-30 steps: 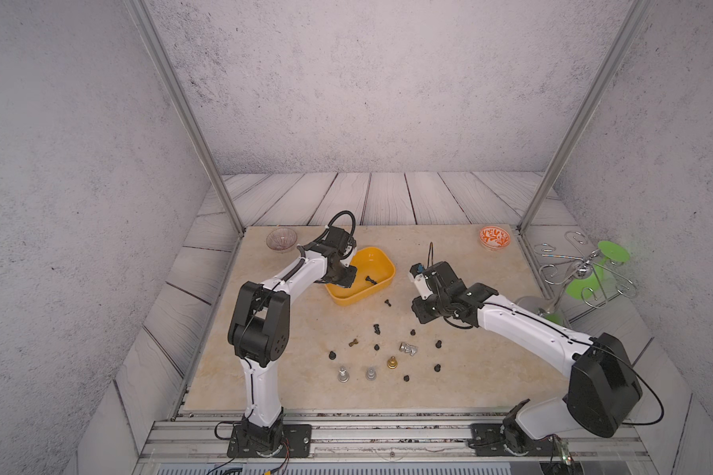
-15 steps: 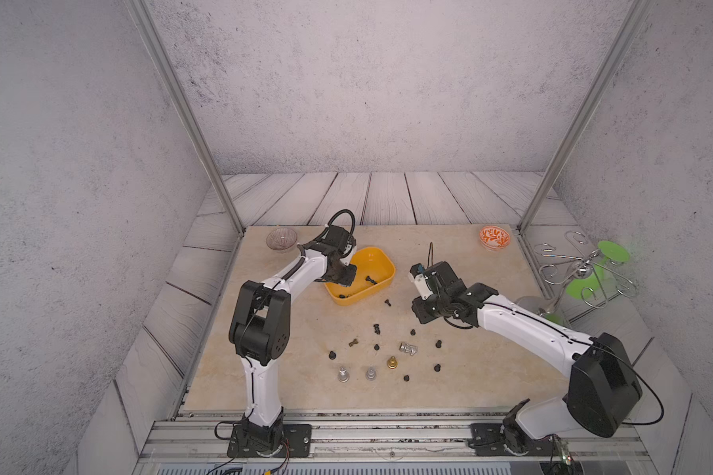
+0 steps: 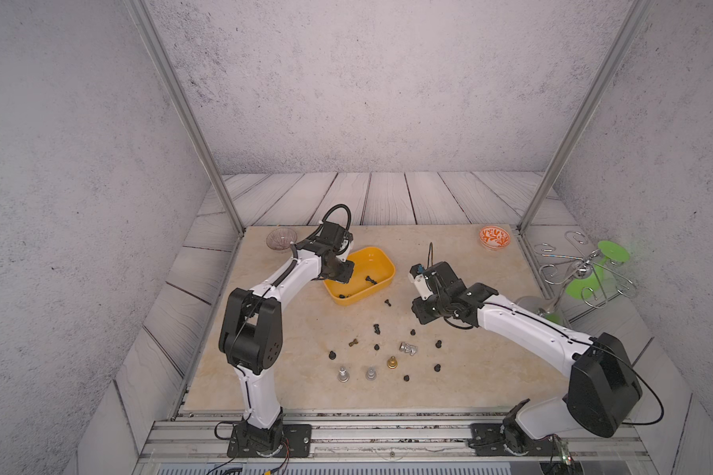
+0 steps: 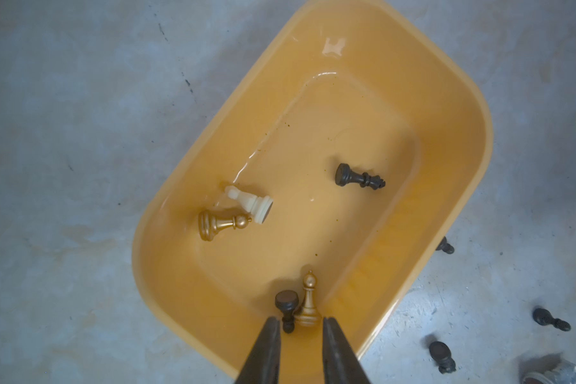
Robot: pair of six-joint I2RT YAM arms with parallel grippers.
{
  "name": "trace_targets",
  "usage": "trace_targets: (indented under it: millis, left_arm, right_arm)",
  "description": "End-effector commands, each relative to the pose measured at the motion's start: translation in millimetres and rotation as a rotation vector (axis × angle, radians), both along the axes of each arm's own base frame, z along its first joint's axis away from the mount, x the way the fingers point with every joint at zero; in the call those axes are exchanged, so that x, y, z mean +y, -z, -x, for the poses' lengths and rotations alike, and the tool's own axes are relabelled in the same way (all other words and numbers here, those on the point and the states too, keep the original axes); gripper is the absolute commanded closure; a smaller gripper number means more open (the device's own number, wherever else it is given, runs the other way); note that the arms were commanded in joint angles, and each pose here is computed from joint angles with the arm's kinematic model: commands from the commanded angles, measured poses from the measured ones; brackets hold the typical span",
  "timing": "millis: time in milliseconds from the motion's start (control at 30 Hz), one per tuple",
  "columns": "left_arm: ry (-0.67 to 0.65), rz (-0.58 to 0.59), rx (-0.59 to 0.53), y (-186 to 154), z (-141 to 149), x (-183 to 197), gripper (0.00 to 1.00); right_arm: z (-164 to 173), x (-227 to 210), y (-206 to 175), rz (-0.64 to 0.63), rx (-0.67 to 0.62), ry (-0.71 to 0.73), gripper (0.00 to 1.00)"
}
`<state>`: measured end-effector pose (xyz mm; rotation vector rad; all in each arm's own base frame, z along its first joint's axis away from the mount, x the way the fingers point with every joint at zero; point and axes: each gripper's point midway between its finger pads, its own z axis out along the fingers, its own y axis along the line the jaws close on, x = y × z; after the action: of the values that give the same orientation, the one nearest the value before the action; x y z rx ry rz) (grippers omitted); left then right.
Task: Put the chess pieces into the storage box
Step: Place the chess piece in the storage box, then pick up the chess piece at the center of the board.
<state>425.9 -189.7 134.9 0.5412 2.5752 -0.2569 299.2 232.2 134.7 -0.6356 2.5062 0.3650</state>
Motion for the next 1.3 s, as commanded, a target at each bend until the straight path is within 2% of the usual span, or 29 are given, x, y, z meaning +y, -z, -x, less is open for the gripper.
trace_targets:
  millis: [0,533,867,1267]
  left_arm:
    - [-0.013,0.019,-0.006,-9.9,12.2,7.0,0.73]
    - [-0.052,0.016,0.092,15.5,86.5,33.5,0.73]
    - [-0.13,0.059,0.062,18.1,101.3,42.1,0.73]
    - [-0.157,0.082,0.081,25.4,118.8,47.0,0.73]
  right_arm:
    - [1.7,4.2,-3.8,-0.013,0.012,-0.019,0.74]
    - [8.3,11.6,4.5,-0.036,0.036,-0.038,0.74]
    - [12.9,31.6,19.0,0.006,0.051,-0.08,0.71]
    - [8.5,84.6,45.6,0.11,0.054,-0.142,0.57]
